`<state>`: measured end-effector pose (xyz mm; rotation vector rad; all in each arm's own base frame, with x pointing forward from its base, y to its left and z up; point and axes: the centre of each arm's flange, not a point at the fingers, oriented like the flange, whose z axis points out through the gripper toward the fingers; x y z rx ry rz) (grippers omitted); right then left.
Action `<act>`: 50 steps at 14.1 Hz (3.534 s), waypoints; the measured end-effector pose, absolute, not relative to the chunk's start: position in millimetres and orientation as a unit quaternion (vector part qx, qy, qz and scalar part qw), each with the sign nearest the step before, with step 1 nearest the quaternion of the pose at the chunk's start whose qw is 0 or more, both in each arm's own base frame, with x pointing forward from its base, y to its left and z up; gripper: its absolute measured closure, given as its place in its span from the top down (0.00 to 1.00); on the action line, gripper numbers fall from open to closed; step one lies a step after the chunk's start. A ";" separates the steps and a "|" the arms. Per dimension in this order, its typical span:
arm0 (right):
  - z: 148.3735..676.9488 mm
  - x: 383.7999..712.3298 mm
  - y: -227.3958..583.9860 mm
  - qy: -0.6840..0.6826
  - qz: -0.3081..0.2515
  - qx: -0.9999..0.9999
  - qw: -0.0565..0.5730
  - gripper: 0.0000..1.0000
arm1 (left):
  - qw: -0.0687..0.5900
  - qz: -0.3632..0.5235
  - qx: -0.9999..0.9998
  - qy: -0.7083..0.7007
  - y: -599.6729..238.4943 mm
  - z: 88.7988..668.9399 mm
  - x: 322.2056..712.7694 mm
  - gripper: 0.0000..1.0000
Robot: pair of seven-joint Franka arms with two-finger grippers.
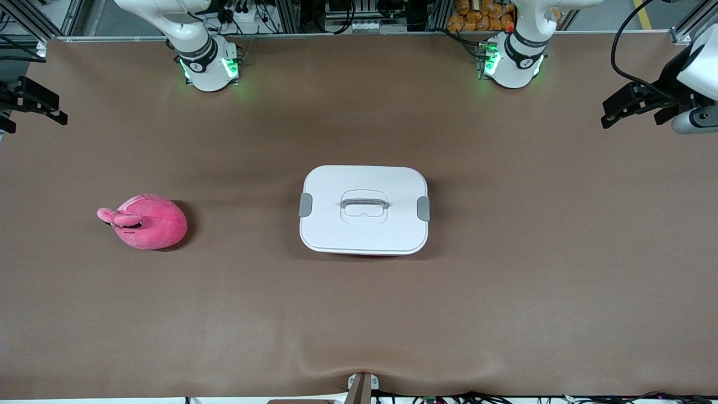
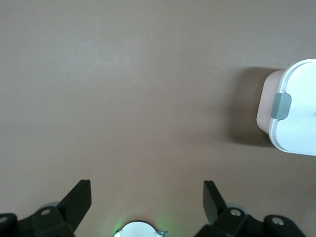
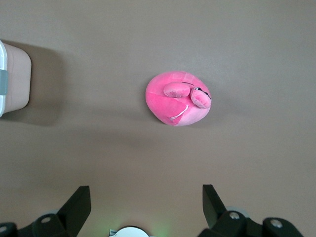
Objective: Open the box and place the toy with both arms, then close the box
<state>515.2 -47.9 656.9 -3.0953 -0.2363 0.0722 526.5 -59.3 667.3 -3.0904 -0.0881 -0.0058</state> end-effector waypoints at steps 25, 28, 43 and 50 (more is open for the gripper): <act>622.2 536.0 -55.9 -0.068 0.056 -0.996 0.019 1.00 | -0.006 0.025 -0.984 -0.177 -173.7 582.4 570.8 1.00; 622.3 536.0 -56.1 -0.068 0.056 -0.996 0.019 1.00 | -0.006 0.026 -0.974 -0.223 -201.7 567.8 572.2 1.00; 622.6 535.5 -60.3 -0.063 0.056 -0.996 0.019 1.00 | 0.011 0.012 -0.891 -0.453 -362.6 445.8 563.1 1.00; 622.5 535.5 -61.1 -0.062 0.056 -0.996 0.019 1.00 | 0.006 0.011 -0.839 -0.543 -407.5 400.4 553.3 1.00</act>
